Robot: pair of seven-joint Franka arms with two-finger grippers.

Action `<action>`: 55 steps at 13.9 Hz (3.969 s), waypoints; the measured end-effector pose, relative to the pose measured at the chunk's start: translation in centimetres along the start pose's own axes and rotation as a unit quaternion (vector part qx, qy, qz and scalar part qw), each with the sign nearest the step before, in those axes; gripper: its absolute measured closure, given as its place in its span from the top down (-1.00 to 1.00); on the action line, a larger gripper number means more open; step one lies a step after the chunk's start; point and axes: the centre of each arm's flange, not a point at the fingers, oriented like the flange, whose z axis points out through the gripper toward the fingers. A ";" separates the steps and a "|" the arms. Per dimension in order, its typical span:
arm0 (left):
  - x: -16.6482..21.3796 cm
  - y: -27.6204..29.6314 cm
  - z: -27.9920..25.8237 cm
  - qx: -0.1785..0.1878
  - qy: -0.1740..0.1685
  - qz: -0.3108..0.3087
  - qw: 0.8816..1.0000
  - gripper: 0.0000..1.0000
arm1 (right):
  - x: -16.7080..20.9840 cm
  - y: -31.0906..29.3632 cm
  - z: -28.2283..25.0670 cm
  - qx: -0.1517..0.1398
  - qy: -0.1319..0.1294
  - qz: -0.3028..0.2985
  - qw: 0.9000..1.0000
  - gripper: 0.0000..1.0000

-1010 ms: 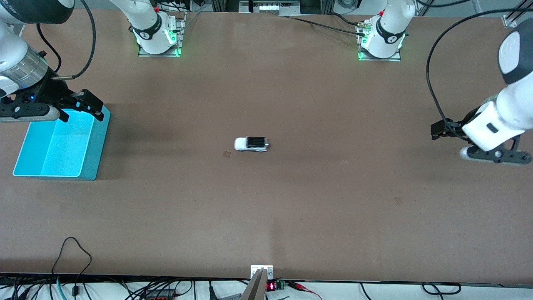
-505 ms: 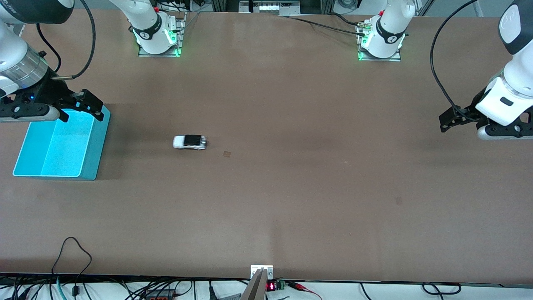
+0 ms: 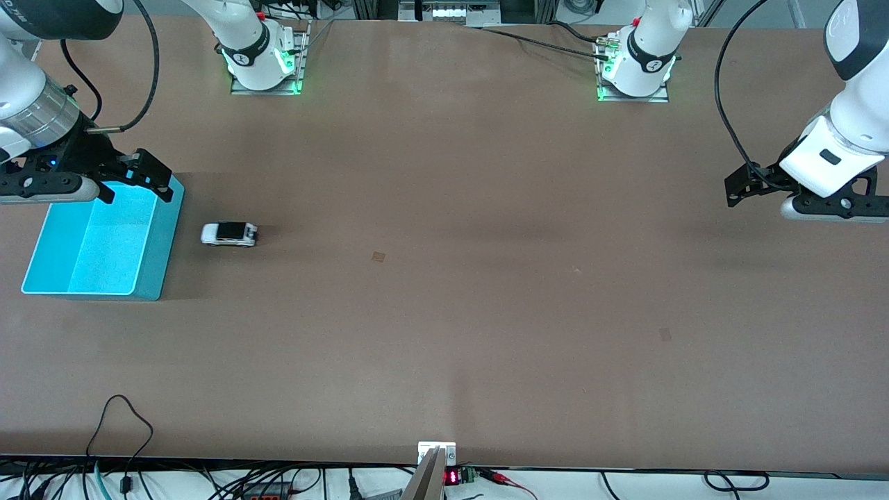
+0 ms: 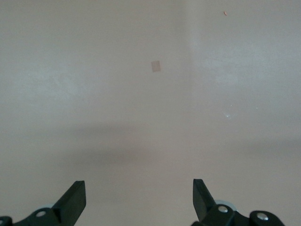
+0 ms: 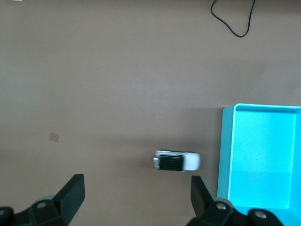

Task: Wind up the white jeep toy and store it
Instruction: 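Lower the right gripper over the jeep beside the box, then close the right gripper on the jeep and lift it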

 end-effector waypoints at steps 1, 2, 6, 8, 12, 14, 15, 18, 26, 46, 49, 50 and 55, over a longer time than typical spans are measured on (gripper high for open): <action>0.0 0.0 0.0 0.000 0.000 0.000 1.000 1.00 | 0.0 0.0 0.0 0.000 0.000 0.000 1.000 1.00; -0.1 0.1 -0.1 0.000 0.000 0.001 1.000 1.00 | 0.0 0.0 0.0 0.000 0.000 0.000 1.000 1.00; -0.2 0.3 -0.1 0.000 -0.004 0.003 1.000 1.00 | -0.1 0.0 0.1 0.000 -0.004 -0.001 1.000 1.00; -0.2 0.3 -0.1 0.000 -0.006 0.004 1.000 1.00 | -0.4 0.0 0.7 -0.002 -0.025 -0.017 1.000 1.00; -0.3 0.3 -0.2 0.000 -0.007 0.005 1.000 1.00 | -1.3 0.1 3.1 0.005 -0.084 -0.138 0.987 1.00; -0.3 0.3 -0.2 0.000 -0.007 0.006 1.000 1.00 | -1.7 0.1 5.0 0.015 -0.103 -0.215 0.971 1.00; -0.3 0.3 -0.2 0.000 -0.007 0.006 1.000 1.00 | -2.0 0.2 6.1 0.021 -0.112 -0.252 0.961 1.00; -0.3 0.3 -0.2 0.000 -0.008 0.007 1.000 1.00 | -2.7 0.9 9.8 0.037 -0.121 -0.352 0.927 1.00; -0.4 0.9 -0.3 0.000 -0.008 0.014 1.000 1.00 | -6.8 7.3 24.2 0.050 -0.076 -0.590 0.802 1.00; -0.3 2.1 -0.7 0.001 -0.004 0.025 1.000 1.00 | -10.6 12.7 36.6 0.040 -0.051 -0.654 0.754 0.78; -0.3 2.1 -0.7 0.001 -0.004 0.025 1.000 1.00 | -10.6 12.7 36.5 0.040 -0.050 -0.659 0.749 0.05; -0.3 2.1 -0.7 0.001 -0.004 0.025 1.000 1.00 | -10.6 12.7 36.5 0.040 -0.050 -0.660 0.748 0.02; -0.3 2.1 -0.7 0.001 -0.004 0.025 1.000 1.00 | -9.2 10.4 35.2 0.031 -0.031 -0.658 0.752 0.02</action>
